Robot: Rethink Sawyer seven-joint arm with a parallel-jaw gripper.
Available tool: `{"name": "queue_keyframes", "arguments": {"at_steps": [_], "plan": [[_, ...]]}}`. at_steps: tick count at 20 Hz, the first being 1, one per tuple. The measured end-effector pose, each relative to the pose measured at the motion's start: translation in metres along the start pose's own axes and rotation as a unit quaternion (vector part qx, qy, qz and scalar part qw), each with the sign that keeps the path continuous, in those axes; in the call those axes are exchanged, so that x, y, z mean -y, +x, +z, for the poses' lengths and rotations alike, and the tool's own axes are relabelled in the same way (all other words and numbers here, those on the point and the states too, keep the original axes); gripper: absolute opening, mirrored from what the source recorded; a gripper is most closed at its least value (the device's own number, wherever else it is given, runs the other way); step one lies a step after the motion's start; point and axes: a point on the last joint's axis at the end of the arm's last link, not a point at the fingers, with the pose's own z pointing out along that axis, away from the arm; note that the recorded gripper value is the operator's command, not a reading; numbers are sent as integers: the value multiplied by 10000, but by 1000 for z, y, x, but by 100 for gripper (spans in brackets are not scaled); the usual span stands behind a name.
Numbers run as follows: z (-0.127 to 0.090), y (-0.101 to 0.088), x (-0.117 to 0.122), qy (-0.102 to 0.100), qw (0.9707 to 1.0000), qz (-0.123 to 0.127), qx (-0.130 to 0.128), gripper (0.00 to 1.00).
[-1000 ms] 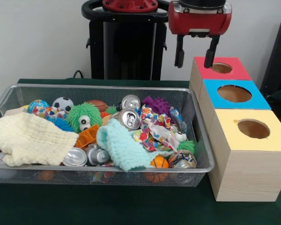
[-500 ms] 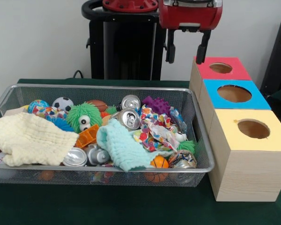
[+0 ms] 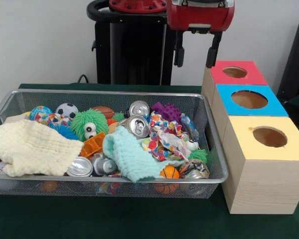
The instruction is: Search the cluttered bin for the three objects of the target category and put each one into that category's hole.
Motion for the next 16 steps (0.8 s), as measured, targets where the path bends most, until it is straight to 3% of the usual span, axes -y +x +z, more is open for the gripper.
{"name": "queue_keyframes", "arguments": {"at_steps": [9,16], "plan": [[2,8,10,-28,10000,65,-54,100],[2,27,40,-32,9994,301,-196,100]]}}
